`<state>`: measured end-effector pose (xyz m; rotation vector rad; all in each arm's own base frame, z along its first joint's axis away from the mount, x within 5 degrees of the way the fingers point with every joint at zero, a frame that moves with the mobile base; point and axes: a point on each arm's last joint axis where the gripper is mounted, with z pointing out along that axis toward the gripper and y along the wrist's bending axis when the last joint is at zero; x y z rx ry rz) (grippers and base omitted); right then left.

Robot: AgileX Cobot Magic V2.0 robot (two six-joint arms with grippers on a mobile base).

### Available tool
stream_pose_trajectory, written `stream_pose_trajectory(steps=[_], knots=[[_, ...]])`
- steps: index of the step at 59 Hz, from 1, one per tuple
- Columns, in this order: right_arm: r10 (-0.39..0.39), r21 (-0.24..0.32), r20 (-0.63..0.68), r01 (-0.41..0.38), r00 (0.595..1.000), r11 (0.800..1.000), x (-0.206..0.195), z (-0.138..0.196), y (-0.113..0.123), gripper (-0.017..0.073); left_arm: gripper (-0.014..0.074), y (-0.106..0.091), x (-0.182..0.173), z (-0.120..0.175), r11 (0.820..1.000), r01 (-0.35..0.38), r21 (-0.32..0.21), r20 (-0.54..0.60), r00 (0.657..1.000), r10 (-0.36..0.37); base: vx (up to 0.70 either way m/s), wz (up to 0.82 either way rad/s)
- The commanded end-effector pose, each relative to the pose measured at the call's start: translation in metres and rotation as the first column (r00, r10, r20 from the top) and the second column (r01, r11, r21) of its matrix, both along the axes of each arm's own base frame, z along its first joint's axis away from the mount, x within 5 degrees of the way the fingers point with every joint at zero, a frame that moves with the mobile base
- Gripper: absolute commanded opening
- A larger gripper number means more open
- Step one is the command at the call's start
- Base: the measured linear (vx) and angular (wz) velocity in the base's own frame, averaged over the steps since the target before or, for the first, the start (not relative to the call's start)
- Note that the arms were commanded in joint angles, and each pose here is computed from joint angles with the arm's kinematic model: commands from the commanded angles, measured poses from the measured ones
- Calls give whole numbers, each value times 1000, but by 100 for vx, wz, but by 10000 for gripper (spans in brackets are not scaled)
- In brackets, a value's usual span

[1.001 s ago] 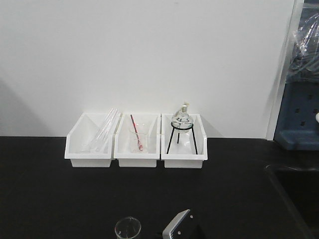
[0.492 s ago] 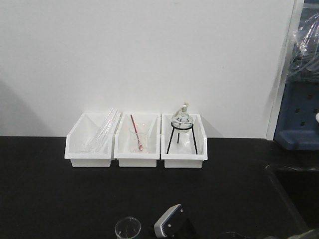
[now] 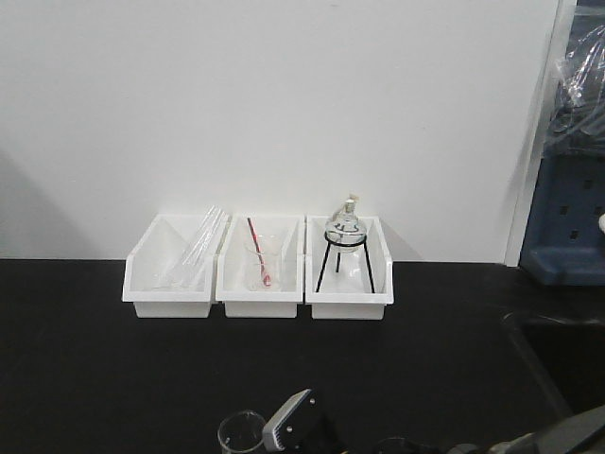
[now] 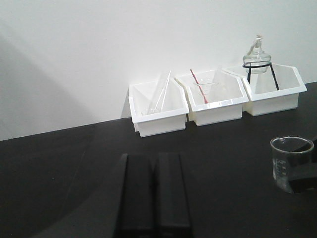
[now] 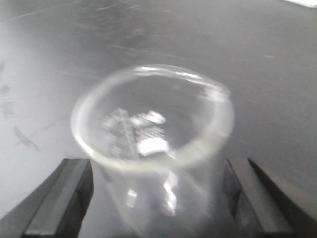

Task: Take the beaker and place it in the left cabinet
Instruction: 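Move the right gripper down over the clear glass beaker, then close the right gripper around the beaker's side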

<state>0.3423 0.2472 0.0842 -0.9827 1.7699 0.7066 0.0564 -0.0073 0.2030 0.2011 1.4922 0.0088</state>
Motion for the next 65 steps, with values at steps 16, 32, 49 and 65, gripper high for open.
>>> stream_pose_trajectory(steps=[16,32,49,65], knots=[[24,113,116,-37,993,993,19,28,30,595,1,0,-1,2,1000,5,-15,76,997,-4,0,0],[19,131,133,-37,991,991,24,33,35,554,1,0,-1,2,1000,5,-15,76,997,-4,0,0],[-2,163,80,-11,997,987,24,41,34,279,1,0,-1,2,1000,5,-15,76,997,-4,0,0],[19,116,195,-42,981,992,19,97,31,-14,1,0,-1,2,1000,5,-15,76,997,-4,0,0]])
